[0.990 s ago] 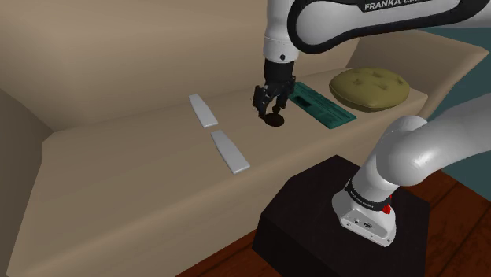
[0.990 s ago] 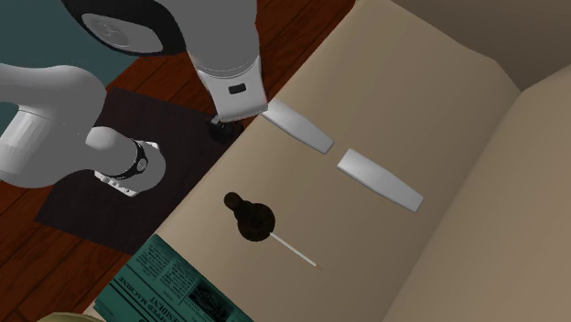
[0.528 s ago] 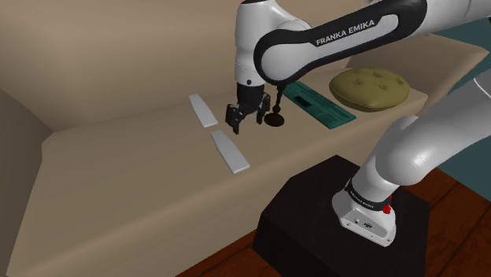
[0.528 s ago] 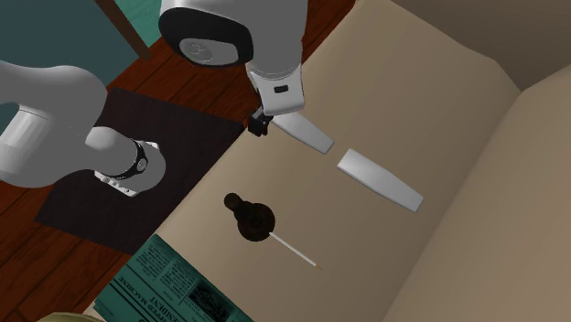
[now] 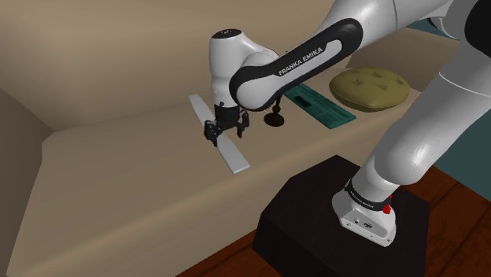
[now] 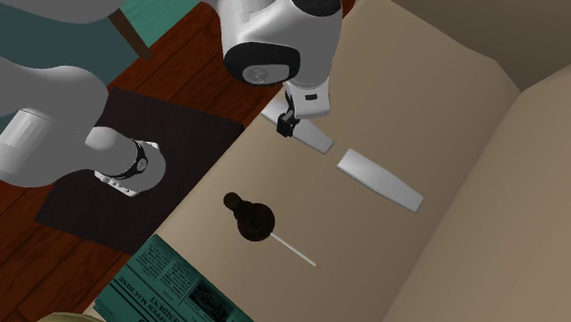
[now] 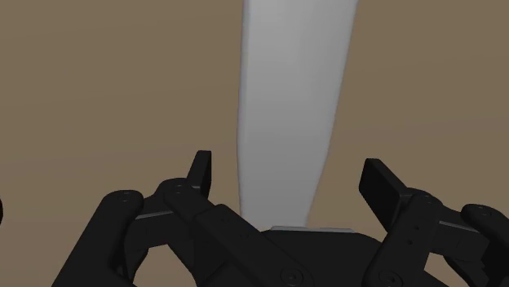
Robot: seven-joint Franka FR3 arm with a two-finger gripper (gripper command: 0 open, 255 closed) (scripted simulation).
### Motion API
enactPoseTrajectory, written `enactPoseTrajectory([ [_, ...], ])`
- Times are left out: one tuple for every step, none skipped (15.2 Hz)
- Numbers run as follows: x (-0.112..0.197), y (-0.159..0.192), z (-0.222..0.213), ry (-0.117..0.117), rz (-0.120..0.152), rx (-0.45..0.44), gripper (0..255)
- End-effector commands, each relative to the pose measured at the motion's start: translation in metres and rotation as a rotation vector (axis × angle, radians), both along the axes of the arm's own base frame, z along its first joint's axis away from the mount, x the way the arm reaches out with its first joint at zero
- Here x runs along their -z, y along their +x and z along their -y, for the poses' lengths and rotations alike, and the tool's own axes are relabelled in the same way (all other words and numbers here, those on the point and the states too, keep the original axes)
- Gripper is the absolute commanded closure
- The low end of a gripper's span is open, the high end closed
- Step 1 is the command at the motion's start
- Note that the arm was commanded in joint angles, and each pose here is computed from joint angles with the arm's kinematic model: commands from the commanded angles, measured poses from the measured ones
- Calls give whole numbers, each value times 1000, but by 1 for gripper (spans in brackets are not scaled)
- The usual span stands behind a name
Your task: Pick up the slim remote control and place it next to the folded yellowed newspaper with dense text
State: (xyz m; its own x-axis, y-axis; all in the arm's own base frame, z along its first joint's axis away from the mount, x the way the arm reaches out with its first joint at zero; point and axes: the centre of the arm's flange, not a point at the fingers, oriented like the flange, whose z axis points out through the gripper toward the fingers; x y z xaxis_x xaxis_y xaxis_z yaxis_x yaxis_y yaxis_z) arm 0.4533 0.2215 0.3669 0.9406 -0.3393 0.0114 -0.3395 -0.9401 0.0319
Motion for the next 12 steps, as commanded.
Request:
enactPoseTrajectory([
  [10, 0, -2, 0, 2, 4, 0],
  [15, 0, -2, 0, 2, 4, 0],
  [21, 0, -1, 0, 2, 4, 0],
  [26, 0, -1, 0, 2, 4, 0],
  [31, 0, -1, 0, 2, 4, 0],
  [39, 0, -1, 0, 2, 4, 0],
  [39, 0, -1, 0, 2, 4, 0],
  [39, 0, -1, 0, 2, 4, 0],
  [39, 0, -1, 0, 2, 4, 0],
  [39, 0, -1, 0, 2, 4, 0],
  [39, 0, -1, 0, 2, 4, 0],
  [39, 0, -1, 0, 2, 4, 0],
])
